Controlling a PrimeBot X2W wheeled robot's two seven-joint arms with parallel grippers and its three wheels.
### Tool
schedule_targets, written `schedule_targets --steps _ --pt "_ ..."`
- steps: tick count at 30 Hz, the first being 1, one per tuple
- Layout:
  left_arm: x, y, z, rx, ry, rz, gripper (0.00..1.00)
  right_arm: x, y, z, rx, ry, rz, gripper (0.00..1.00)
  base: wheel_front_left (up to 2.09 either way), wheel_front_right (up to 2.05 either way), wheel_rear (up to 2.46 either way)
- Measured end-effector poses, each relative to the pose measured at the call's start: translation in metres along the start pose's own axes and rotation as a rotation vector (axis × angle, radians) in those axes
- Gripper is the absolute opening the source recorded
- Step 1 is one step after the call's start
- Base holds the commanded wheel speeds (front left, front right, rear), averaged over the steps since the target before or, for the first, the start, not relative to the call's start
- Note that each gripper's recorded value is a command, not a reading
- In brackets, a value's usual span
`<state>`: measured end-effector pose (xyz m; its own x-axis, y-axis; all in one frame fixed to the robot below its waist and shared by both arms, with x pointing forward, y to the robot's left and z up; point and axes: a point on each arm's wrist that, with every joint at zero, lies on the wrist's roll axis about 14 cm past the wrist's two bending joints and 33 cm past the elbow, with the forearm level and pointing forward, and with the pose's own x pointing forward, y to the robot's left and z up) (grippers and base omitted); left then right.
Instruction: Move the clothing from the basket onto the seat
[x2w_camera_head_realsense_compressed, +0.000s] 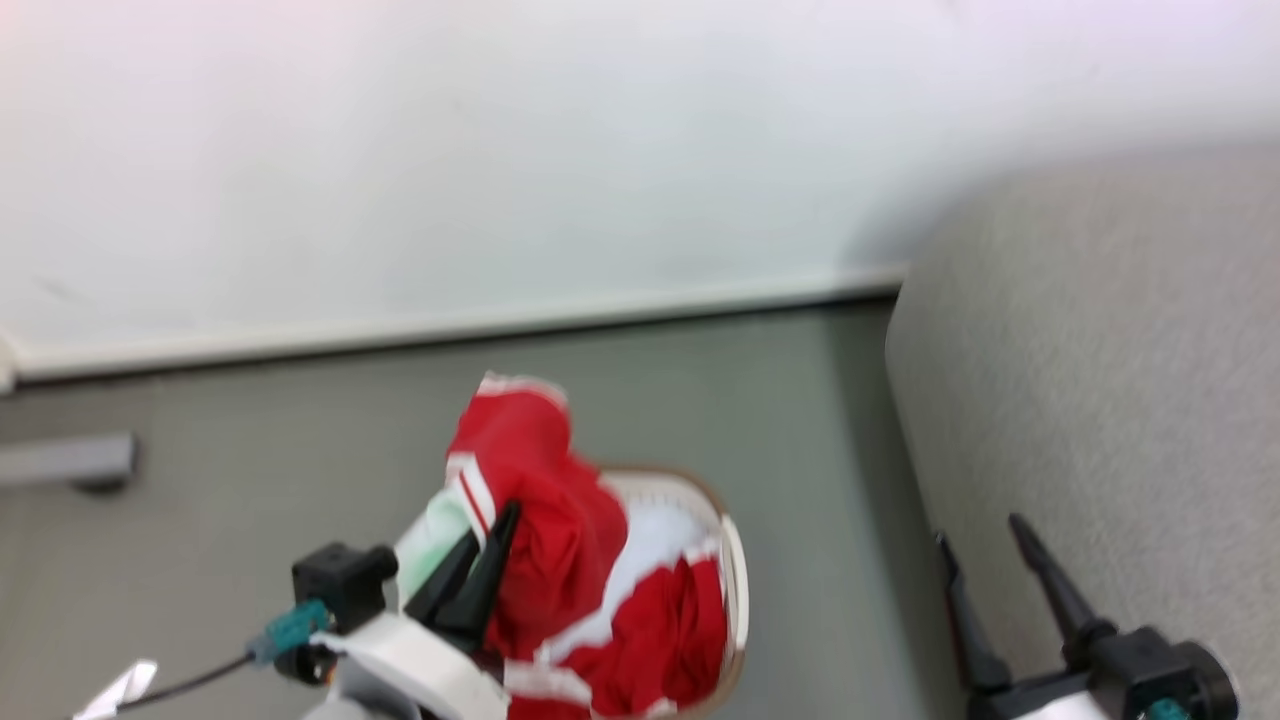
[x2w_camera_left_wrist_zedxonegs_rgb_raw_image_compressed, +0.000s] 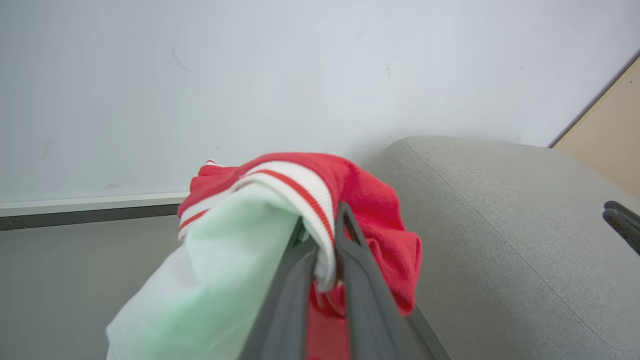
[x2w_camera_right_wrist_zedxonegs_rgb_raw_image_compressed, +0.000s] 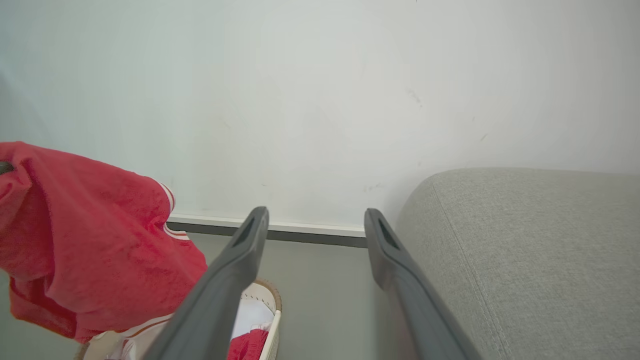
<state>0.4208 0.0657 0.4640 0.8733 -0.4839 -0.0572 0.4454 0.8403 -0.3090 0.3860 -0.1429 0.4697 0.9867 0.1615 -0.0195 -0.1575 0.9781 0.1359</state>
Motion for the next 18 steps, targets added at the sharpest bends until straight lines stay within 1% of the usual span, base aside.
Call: schedule_targets --steps 5,9,13,18 --pt "-0.027 -0.023 0.041 0.058 -0.097 -0.019 0.0 -0.016 0.025 0.029 -0.013 -0.085 0.066 1.0 0.0 0.0 0.0" --pt "-0.043 -0.037 0.063 0.088 -0.147 -0.036 0.0 -0.023 0.05 0.047 -0.016 -0.139 0.136 1.0 0.0 0.0 0.0" --pt "-0.054 -0.047 0.078 0.102 -0.174 -0.052 0.0 -0.028 0.092 0.049 -0.019 -0.144 0.271 1.0 0.0 0.0 0.0" --pt "-0.059 -0.058 0.086 0.108 -0.186 -0.077 0.0 -0.032 0.132 0.048 -0.026 -0.127 0.444 1.0 0.0 0.0 0.0"
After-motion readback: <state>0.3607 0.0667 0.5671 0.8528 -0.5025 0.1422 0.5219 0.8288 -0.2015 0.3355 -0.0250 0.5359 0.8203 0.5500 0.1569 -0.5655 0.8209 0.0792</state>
